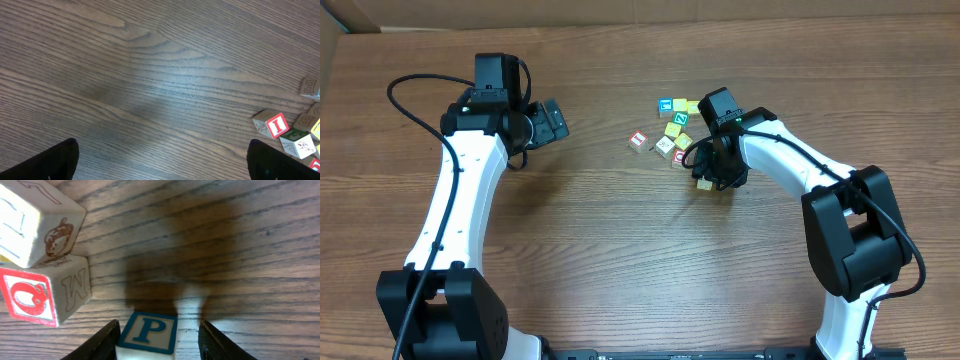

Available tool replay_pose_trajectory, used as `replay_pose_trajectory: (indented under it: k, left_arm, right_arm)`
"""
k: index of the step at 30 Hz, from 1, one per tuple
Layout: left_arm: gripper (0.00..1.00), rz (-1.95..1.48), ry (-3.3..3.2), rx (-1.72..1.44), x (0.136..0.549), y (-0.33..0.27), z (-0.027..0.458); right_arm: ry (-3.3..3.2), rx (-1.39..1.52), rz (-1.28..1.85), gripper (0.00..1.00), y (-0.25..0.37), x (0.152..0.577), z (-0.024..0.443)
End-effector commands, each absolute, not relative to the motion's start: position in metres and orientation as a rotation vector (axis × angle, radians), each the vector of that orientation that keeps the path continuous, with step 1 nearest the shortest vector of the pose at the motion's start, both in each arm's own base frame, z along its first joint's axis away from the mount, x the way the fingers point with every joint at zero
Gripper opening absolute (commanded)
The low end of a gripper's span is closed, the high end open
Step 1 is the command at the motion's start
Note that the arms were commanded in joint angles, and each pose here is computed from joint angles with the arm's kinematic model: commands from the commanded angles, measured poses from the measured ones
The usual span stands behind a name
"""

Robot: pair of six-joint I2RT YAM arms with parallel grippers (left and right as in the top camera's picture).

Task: Flip 4 blocks

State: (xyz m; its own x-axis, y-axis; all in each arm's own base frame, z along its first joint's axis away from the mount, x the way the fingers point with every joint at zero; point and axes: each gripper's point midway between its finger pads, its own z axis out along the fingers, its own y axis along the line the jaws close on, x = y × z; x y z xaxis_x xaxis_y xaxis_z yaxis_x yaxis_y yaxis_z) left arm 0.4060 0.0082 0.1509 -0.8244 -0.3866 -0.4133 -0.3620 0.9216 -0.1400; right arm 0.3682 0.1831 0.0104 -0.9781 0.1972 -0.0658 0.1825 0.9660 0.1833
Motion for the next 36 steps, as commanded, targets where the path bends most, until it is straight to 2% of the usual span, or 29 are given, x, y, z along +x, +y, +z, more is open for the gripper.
replay_pose_trajectory:
  k: [1,16,36]
  left_arm:
    - [1.0,-0.086,2.619,-0.549,0.411,0.008,0.157]
    - [1.0,-0.086,2.619,-0.549,0.411,0.008,0.157]
    - [1.0,-0.086,2.62,-0.549,0.411,0.008,0.156]
  right_arm:
    - [3.034,0.294,0.331,0.51,0.193,0.37,0.013]
    - [3.087,0.284,0.299,0.37,0.193,0.356,0.011]
    - [3.176,0.17,0.239,0.34,0.21,0.323,0.01]
